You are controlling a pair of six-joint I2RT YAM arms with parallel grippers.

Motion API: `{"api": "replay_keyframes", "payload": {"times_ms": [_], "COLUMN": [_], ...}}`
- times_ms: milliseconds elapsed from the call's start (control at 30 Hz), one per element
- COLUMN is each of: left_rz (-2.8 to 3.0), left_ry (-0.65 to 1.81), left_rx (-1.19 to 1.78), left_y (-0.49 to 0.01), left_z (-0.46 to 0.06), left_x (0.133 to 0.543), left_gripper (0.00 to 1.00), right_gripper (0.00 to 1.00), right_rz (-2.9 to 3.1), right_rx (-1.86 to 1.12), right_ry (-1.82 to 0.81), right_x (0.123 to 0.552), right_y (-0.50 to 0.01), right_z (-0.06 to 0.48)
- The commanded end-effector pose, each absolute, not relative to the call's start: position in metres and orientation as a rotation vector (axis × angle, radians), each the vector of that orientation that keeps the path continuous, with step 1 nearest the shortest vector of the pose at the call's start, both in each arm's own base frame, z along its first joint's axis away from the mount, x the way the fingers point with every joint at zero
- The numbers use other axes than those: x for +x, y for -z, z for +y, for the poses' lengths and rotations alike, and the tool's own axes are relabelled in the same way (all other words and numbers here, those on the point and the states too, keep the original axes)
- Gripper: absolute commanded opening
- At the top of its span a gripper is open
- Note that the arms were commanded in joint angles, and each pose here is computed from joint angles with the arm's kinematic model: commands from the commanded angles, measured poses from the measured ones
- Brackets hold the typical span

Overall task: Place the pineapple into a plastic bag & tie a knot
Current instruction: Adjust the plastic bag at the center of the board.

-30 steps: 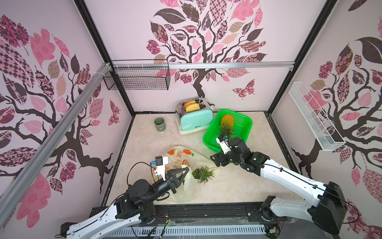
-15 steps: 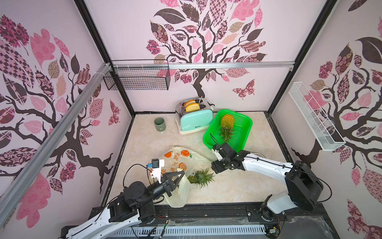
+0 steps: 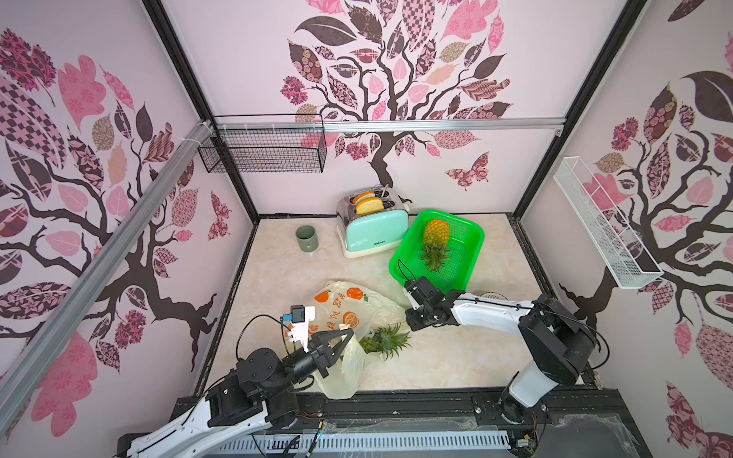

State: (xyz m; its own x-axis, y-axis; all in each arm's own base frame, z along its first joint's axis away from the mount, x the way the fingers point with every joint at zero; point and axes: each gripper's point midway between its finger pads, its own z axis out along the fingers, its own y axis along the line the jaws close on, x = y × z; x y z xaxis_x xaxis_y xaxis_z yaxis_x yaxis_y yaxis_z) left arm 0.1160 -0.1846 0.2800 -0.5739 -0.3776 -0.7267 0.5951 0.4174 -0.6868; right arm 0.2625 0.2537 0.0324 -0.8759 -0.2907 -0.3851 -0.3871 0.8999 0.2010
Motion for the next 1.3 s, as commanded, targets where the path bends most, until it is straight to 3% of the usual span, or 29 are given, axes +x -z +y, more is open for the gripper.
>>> {"api": "replay_keyframes", "payload": {"times_ms": [0,33,367,533,733,867,967,1133,1267], "left_rz": [1.693,1.67,1.74,1.673,1.535,1.501,1.579,1.888,1.896], "left_ry": [1.345,1.358,1.174,1.076,1.002,1.015,0.965,0.798,0.897], "left_rx": [0.183,0.164,0.086,0.039,0.083,0.122,0.149,0.248,0.217], "left_y": [-0.3,-0.309,-0.391,-0.436,-0.48,-0.493,-0.469,-0.376,-0.366], "left_z": [-0.18,-0.178,-0.171,-0.155,-0.138,-0.137,-0.144,-0.176,-0.188], "left_x": [0.114,0.115,0.138,0.149,0.148,0.142,0.146,0.158,0.155], "left_gripper": [0.0,0.0,0.0,0.0,0.0,0.0,0.0,0.0,0.0], "right_gripper": [0.06,0.0,0.0,0.0,0.0,0.0,0.0,0.0,0.0], "right_rz": [2.631,2.609,2.188,2.014,2.012,1.929,1.842,1.721,1.715], "right_rx": [-0.519,-0.526,-0.498,-0.479,-0.493,-0.451,-0.428,-0.417,-0.471], "right_ry": [-0.532,-0.563,-0.614,-0.637,-0.55,-0.557,-0.585,-0.72,-0.801], "right_x": [0.269,0.268,0.266,0.258,0.27,0.268,0.261,0.247,0.244], "right_y": [-0.066,-0.081,-0.304,-0.388,-0.393,-0.424,-0.445,-0.46,-0.466], "right_z": [0.276,0.278,0.248,0.235,0.233,0.225,0.217,0.222,0.238]}}
